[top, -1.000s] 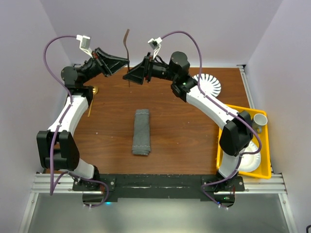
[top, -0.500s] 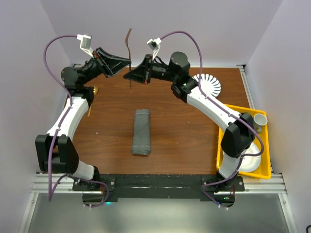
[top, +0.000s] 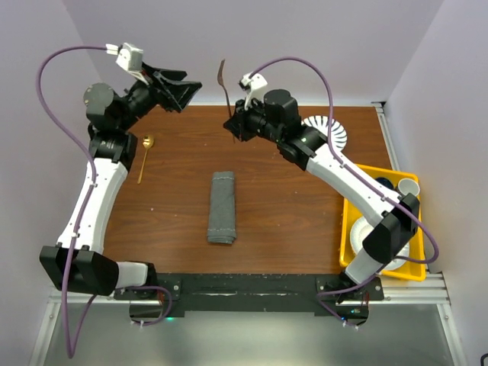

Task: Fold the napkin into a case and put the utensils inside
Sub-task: Pass from the right arm to the left

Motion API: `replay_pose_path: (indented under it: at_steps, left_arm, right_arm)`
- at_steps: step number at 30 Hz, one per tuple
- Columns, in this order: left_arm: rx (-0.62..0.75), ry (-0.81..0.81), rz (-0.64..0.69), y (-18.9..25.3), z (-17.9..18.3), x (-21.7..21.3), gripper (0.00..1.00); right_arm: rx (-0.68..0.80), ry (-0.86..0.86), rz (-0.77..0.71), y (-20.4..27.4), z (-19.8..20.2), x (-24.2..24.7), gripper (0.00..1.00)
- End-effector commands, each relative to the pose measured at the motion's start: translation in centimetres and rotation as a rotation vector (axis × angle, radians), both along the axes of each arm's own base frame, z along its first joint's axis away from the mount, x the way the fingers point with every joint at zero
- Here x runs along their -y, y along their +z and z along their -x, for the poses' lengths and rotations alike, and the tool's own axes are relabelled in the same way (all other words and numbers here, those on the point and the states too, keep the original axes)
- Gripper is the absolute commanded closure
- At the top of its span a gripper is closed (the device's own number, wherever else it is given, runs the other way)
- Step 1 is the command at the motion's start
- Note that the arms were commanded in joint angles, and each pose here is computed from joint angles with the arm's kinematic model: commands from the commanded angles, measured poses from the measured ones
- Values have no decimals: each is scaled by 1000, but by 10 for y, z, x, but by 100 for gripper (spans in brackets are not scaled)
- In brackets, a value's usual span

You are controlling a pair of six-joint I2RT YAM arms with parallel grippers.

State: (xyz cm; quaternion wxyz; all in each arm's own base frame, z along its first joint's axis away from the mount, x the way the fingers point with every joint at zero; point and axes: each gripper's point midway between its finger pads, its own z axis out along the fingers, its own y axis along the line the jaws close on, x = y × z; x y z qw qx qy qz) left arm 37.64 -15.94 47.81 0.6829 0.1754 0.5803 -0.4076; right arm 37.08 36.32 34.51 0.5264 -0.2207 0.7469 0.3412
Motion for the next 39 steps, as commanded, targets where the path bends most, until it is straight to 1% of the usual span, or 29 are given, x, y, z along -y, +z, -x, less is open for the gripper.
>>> replay_pose_path:
  at_steps: [1, 2, 5, 12, 13, 14, 18, 21, 22, 23, 25, 26, 27, 28, 29, 30, 31, 32, 33, 34, 35, 36, 39]
  left_arm:
    - [18, 158, -153, -19, -17, 3, 32]
    - [18, 146, -161, -20, -15, 13, 35]
    - [22, 122, -167, -21, -14, 26, 37]
    - [39, 100, -168, -14, -16, 43, 41]
    - [36, 96, -173, -17, -19, 46, 43]
    - [33, 92, -176, -17, -19, 48, 47]
    - [-12, 70, -165, -24, -27, 54, 53]
    - [-25, 48, -155, -27, -29, 58, 62]
    - [-34, 47, -153, -28, -30, 58, 72]
    - [-41, 47, -148, -28, -31, 58, 81]
    - [-54, -5, -129, -29, -29, 61, 100]
    - [-68, -16, -117, -31, -32, 54, 100]
    - [-100, -121, -92, -34, -19, 58, 100]
    - [-43, -178, -57, -23, -16, 56, 100]
    - [-76, -208, -24, -36, -18, 42, 100]
    - [-173, -304, 39, -44, -11, 44, 100]
    - [-132, -343, 57, -42, -7, 41, 100]
    - [-137, -380, 67, -43, -5, 38, 100]
    - [-193, -452, 82, -49, 3, 41, 100]
    - [-143, -477, 77, -45, 10, 41, 100]
    - [-139, -497, 78, -45, 15, 43, 100]
    - [-146, -515, 75, -46, 19, 45, 100]
    - [-148, -551, 77, -48, 29, 48, 100]
  right_arm:
    - [117, -146, 210, -1, 3, 34, 100]
    - [120, -158, 219, -2, 4, 36, 100]
    - [130, -156, 237, -2, 8, 37, 100]
    - [147, -125, 253, -2, 18, 36, 100]
    - [148, -118, 250, -1, 19, 35, 100]
    - [149, -112, 255, -3, 20, 34, 100]
    - [155, -91, 248, -1, 22, 32, 100]
    - [157, -46, 240, 1, 28, 27, 100]
    - [153, -36, 238, 0, 29, 25, 100]
    - [151, -36, 236, 1, 30, 25, 100]
    - [137, -8, 229, 1, 35, 22, 100]
    - [133, 29, 214, 4, 41, 18, 100]
    - [121, 43, 209, 4, 44, 19, 95]
    - [104, 65, 191, 4, 46, 18, 82]
    - [92, 150, 164, 6, 58, 13, 72]
    - [74, 187, 151, 5, 63, 14, 63]
    - [45, 206, 132, 2, 62, 20, 55]
    - [31, 239, 109, 4, 65, 21, 40]
    - [13, 305, 83, 6, 76, 20, 36]
    - [-5, 318, 69, 5, 75, 24, 31]
    - [-12, 347, 56, 7, 78, 24, 27]
    - [-32, 385, 37, 7, 84, 22, 26]
    - [-87, 425, -16, 12, 87, 17, 26]
